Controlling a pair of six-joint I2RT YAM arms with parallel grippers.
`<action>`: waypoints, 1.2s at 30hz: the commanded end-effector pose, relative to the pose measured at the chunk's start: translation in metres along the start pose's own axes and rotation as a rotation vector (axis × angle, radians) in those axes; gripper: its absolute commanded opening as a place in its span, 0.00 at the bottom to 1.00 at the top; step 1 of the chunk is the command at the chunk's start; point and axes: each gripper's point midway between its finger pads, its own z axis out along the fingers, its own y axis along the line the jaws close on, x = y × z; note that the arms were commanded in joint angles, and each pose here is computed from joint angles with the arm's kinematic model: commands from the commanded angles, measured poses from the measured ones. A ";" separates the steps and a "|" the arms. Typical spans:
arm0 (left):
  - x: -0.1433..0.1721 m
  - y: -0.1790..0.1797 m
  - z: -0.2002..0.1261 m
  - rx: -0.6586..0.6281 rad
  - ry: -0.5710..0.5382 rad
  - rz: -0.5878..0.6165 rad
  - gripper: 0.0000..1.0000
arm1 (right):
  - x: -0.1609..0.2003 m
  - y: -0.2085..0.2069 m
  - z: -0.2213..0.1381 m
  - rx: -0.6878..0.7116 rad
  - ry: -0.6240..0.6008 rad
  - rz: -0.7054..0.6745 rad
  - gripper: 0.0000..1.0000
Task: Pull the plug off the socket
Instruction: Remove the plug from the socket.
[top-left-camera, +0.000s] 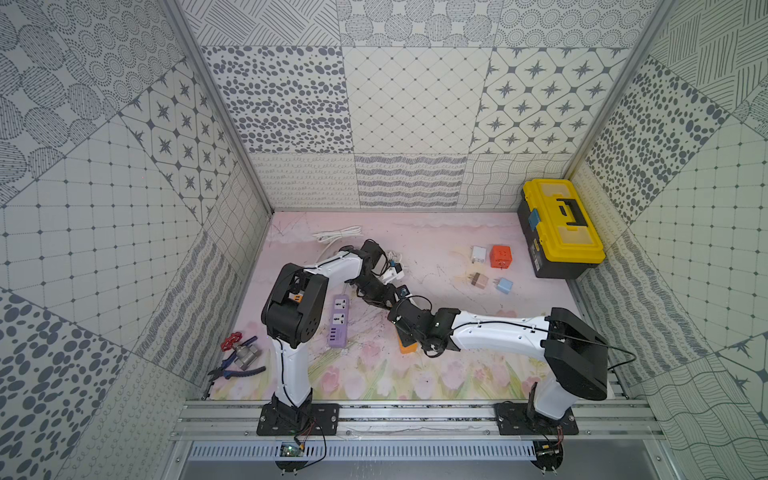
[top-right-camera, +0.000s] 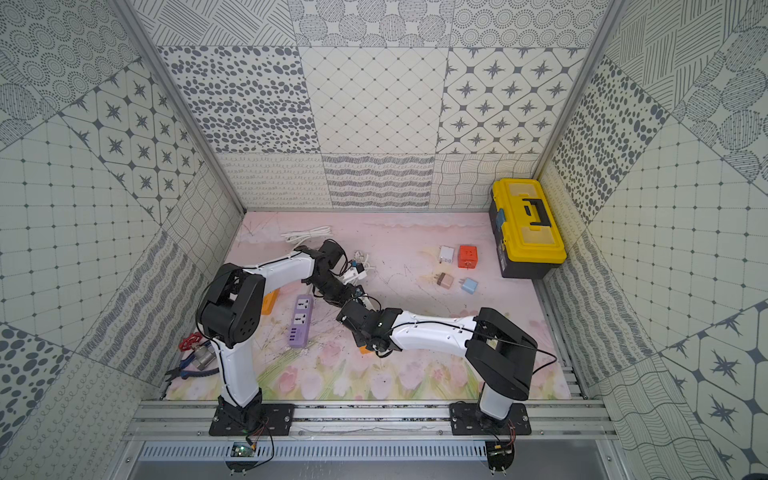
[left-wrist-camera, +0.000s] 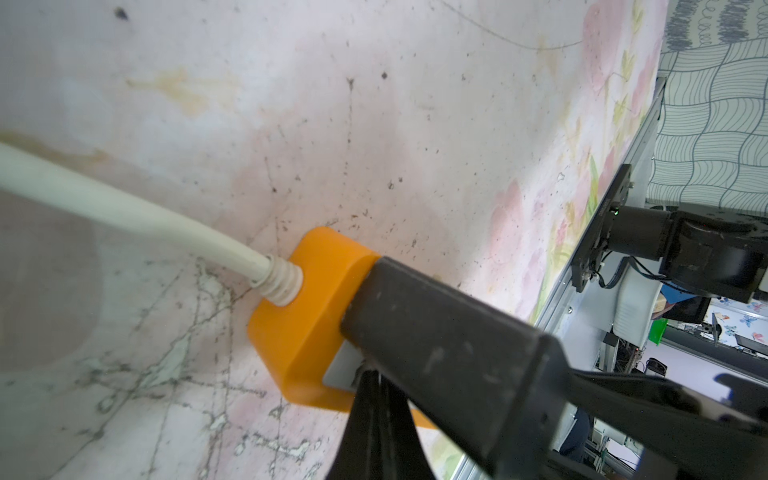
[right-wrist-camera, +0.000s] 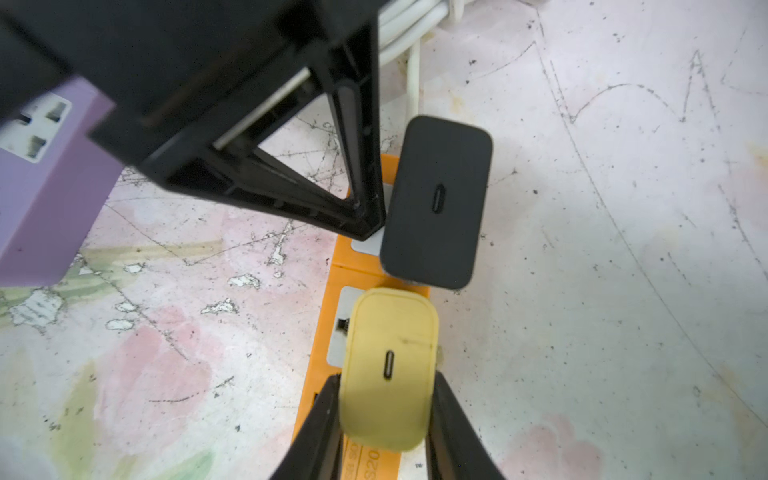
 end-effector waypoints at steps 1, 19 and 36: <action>0.003 0.016 0.003 -0.069 0.019 -0.001 0.00 | -0.023 0.017 -0.009 -0.074 -0.081 0.036 0.18; 0.002 0.016 0.003 -0.065 0.018 -0.004 0.00 | -0.029 0.016 -0.015 -0.148 -0.091 0.088 0.19; 0.003 0.016 0.003 -0.064 0.019 -0.007 0.00 | -0.037 0.018 -0.023 -0.266 -0.100 0.196 0.19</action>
